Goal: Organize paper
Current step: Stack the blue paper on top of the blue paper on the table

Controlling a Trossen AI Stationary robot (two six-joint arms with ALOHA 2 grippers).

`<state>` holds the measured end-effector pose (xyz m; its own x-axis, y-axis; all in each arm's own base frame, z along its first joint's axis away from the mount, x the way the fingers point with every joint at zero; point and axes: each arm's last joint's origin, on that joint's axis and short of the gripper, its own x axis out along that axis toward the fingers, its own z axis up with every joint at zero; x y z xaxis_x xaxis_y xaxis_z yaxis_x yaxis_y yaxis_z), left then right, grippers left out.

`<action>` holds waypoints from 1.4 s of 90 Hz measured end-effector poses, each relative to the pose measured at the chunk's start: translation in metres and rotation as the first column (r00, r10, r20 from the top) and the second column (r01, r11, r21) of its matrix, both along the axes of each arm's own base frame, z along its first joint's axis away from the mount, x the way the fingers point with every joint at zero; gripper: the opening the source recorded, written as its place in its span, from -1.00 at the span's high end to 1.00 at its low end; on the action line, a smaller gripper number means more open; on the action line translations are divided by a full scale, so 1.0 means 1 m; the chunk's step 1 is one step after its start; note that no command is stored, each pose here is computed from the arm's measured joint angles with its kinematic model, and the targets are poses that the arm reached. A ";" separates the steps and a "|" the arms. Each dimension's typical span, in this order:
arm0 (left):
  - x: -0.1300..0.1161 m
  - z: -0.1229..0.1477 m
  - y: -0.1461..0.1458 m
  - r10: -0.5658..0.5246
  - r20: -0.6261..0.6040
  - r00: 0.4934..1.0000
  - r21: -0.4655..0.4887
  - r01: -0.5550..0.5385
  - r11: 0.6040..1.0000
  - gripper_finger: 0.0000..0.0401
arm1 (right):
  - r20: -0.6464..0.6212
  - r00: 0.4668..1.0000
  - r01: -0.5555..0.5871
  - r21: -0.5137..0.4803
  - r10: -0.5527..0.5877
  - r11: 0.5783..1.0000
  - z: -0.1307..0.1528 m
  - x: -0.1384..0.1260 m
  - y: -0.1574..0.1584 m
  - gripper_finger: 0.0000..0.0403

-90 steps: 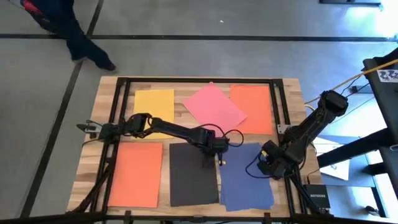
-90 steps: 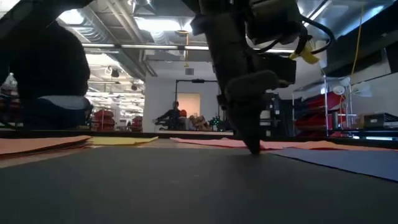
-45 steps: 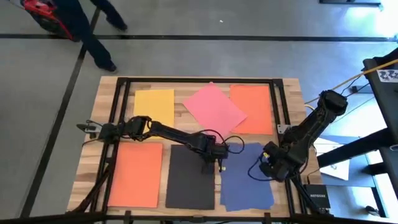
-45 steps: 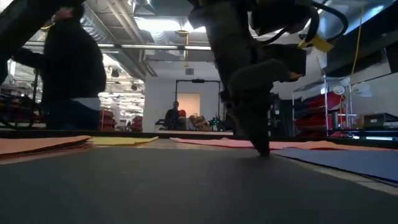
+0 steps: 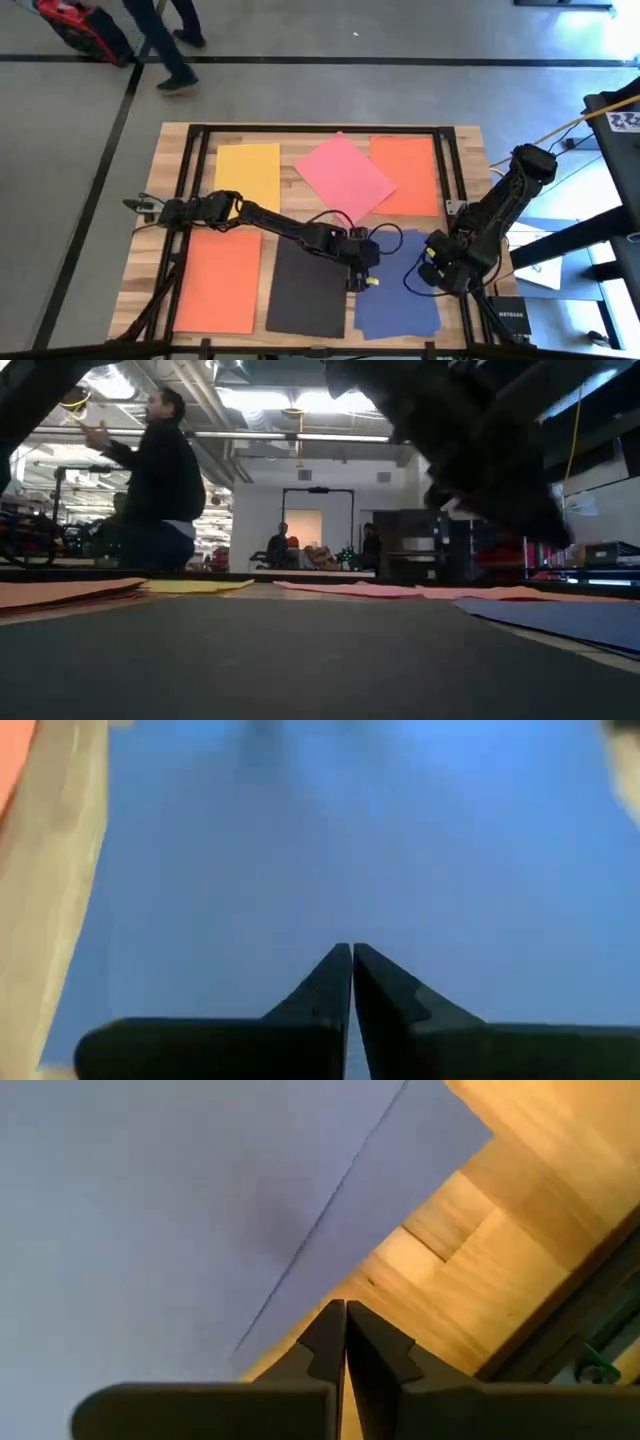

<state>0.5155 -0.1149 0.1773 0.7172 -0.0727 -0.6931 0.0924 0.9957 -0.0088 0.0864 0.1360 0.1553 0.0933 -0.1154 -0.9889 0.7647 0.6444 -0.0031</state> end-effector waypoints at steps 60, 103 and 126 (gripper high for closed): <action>-0.002 0.024 -0.006 0.057 0.477 0.877 -0.046 -0.039 0.998 1.00 | 0.034 0.998 -0.050 0.005 0.050 0.999 0.000 0.002 0.002 1.00; -0.117 0.037 0.033 0.110 0.539 0.835 -0.077 -0.082 0.994 1.00 | 0.053 0.996 -0.075 0.007 0.074 0.997 0.000 0.004 0.003 1.00; -0.148 0.031 0.036 0.153 0.484 0.862 -0.159 -0.086 0.984 1.00 | 0.082 0.991 -0.110 0.032 0.107 0.993 0.000 0.006 0.007 1.00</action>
